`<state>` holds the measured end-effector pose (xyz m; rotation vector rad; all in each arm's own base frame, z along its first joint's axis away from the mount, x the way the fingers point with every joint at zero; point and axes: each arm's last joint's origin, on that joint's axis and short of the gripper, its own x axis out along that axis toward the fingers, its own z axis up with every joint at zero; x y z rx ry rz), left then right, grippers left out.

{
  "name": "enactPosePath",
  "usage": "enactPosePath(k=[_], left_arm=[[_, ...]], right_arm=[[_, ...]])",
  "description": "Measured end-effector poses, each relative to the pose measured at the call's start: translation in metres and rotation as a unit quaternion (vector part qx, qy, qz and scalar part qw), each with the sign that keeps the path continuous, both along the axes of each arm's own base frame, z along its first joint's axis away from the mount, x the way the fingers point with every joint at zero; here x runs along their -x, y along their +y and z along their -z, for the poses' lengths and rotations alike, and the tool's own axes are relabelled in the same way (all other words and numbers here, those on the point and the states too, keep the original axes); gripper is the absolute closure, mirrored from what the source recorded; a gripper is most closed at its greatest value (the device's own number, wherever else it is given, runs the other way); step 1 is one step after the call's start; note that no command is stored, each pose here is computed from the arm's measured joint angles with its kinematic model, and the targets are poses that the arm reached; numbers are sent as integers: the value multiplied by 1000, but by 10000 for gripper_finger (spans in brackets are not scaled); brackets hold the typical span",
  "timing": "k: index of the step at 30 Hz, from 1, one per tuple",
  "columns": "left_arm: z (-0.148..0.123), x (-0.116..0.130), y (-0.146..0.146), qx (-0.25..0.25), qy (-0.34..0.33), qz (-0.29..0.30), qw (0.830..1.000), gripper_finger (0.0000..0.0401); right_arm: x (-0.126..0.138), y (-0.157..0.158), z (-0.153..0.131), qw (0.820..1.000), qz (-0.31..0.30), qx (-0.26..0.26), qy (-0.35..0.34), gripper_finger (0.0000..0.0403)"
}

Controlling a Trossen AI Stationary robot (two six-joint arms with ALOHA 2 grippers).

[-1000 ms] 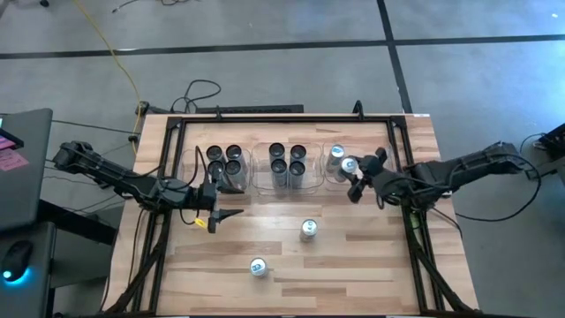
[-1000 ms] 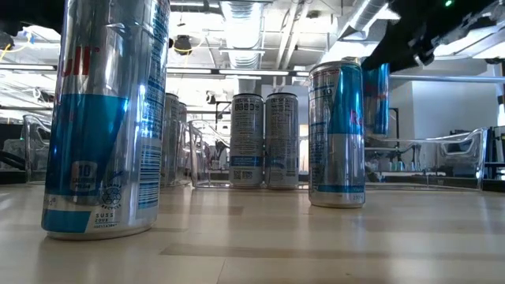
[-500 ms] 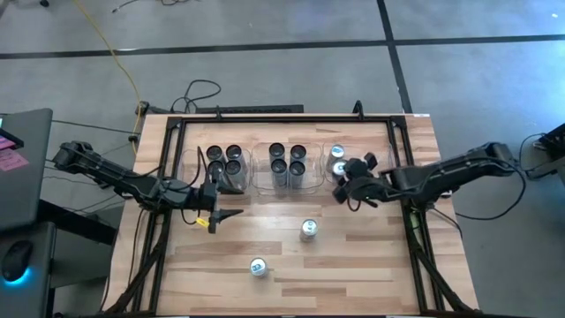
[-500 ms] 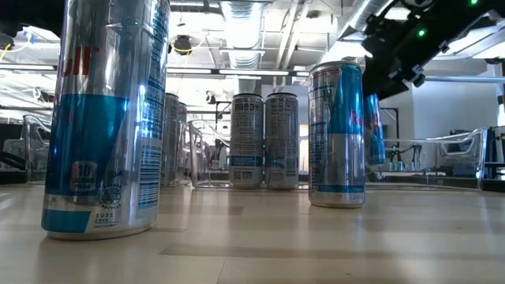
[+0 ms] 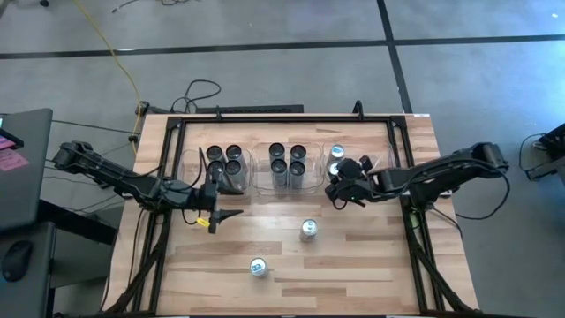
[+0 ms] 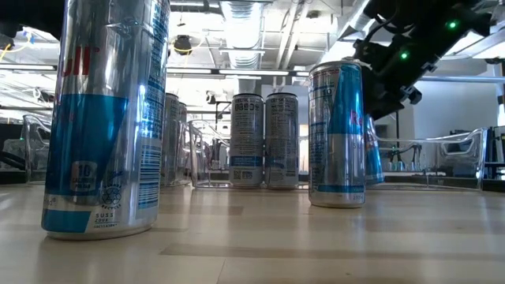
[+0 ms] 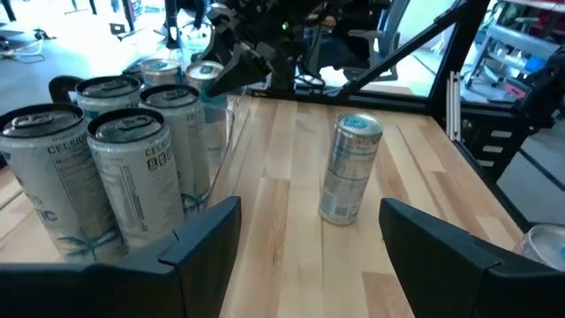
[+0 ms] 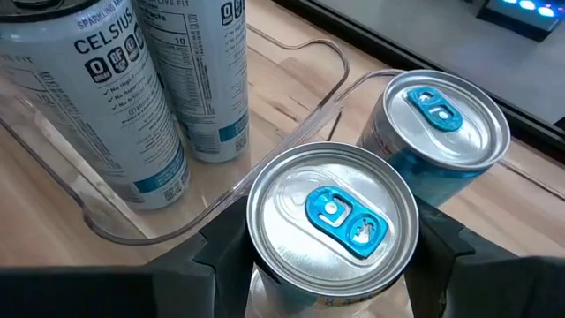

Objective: Sort soda cans
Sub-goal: Put the silver soda can into the right transparent bin

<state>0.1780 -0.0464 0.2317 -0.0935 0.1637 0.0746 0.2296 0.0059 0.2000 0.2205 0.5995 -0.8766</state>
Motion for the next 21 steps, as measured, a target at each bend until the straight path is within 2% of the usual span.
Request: enactPosePath(k=[6,12,21], left_arm=[[1,0,0,-2,7,0,1000,135],[2,0,0,5,8,-1,1000,136],[4,1,0,7,18,-2,1000,136]], right_arm=[[0,0,-1,1000,8,-4,-10,168],[3,0,-6,999,18,-17,-38,113],[7,-1,-14,998,29,-5,-59,40]])
